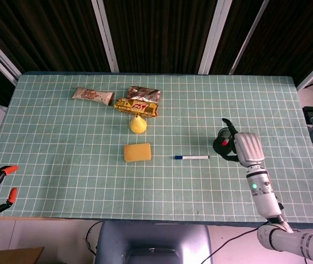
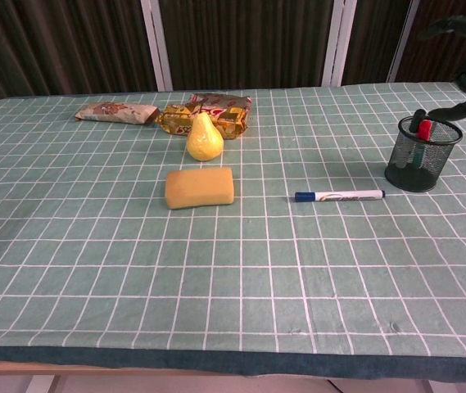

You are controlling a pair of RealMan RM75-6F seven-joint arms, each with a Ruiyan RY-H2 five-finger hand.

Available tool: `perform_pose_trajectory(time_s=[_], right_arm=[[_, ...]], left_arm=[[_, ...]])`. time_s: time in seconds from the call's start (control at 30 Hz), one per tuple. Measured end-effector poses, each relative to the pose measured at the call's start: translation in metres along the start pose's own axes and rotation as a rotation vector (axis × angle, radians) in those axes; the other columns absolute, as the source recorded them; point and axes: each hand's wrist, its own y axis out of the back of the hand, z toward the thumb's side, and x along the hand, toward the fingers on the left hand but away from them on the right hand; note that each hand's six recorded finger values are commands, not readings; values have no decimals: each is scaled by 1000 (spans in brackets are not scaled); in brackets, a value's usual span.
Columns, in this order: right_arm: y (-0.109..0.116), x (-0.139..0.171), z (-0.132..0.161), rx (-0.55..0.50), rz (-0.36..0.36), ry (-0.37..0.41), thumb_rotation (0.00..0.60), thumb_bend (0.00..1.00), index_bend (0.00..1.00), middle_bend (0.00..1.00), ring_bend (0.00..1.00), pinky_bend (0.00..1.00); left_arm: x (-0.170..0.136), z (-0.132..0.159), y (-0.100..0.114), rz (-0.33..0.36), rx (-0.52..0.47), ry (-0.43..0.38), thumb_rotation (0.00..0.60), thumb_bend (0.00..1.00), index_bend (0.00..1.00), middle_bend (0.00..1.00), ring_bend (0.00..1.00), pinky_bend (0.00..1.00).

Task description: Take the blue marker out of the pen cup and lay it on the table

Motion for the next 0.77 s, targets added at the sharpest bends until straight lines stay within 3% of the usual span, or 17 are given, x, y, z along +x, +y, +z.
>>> perform_pose_trajectory(time_s=[0.13, 0.23, 0.27, 0.37, 0.6, 0.77], right_arm=[[26, 37, -27, -23, -92, -48, 600, 290, 283, 638, 627, 743], [35, 74, -50, -9, -75, -105, 600, 241, 271, 488, 443, 571], [36, 88, -59, 0, -57, -129, 600, 227, 259, 425, 371, 471], [32, 114, -75, 8, -14, -172, 600, 215, 218, 298, 235, 279], [27, 130, -83, -11, 6, -183, 600, 215, 80, 117, 72, 162], [23, 132, -84, -40, 1, -163, 600, 215, 67, 115, 70, 162]], left_arm=[[1, 1, -1, -2, 9, -2, 600, 476, 247, 231, 219, 388], [1, 2, -2, -4, 16, -2, 600, 476, 247, 230, 219, 388], [0, 2, -3, -6, 18, -1, 600, 475, 247, 230, 219, 388], [0, 3, -3, -7, 21, -2, 600, 475, 247, 230, 219, 388], [-1, 6, -4, -8, 27, -7, 600, 476, 247, 230, 219, 388], [1, 9, -7, -18, 36, -17, 600, 475, 247, 230, 219, 388]])
